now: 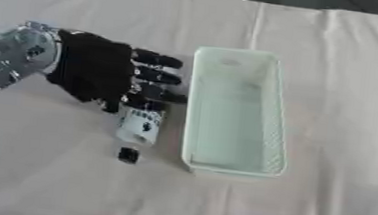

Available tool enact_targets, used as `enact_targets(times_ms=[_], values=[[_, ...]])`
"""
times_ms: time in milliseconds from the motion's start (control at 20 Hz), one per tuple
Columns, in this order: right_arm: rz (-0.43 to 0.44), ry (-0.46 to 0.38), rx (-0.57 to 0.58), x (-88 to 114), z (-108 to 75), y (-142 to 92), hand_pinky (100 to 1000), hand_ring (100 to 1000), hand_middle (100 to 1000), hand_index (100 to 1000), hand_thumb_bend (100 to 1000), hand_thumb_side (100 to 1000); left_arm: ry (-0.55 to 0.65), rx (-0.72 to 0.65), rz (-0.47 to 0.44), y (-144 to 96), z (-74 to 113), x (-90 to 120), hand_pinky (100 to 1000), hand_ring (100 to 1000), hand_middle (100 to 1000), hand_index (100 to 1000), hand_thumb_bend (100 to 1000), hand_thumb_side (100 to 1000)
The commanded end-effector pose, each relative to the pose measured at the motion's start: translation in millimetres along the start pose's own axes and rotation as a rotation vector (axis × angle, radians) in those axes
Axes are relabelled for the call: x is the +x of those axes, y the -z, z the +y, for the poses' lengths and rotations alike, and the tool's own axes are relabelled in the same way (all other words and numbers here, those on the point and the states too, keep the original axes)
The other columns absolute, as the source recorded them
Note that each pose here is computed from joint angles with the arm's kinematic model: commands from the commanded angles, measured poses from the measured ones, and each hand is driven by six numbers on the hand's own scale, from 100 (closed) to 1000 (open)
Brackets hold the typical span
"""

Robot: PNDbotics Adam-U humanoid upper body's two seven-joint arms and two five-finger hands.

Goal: Pick up objects on the table and place them in the box.

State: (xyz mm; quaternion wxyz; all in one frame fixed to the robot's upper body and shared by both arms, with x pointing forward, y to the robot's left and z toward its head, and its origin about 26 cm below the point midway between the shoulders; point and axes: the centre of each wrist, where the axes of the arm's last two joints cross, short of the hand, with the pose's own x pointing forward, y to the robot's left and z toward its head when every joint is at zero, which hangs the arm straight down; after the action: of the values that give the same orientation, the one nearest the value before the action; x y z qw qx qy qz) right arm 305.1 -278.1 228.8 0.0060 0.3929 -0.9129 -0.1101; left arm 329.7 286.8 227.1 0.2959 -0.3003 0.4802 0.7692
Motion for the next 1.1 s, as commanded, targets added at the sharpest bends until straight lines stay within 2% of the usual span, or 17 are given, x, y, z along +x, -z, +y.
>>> enact_targets(times_ms=[50, 1100], values=[[-0.015, 0.001, 0.027, 0.5, 3.0, 7.3, 173, 324, 430, 567, 100, 1000, -0.019, 0.045, -0.067, -3.6, 0.6, -2.5, 1000, 881, 933, 890, 512, 356], [-0.015, 0.007, 0.028, -1.0, 3.9, 7.9, 173, 324, 430, 567, 100, 1000, -0.037, 0.025, -0.081, -3.7, -9.3, 5.1, 1000, 872, 916, 899, 518, 368]])
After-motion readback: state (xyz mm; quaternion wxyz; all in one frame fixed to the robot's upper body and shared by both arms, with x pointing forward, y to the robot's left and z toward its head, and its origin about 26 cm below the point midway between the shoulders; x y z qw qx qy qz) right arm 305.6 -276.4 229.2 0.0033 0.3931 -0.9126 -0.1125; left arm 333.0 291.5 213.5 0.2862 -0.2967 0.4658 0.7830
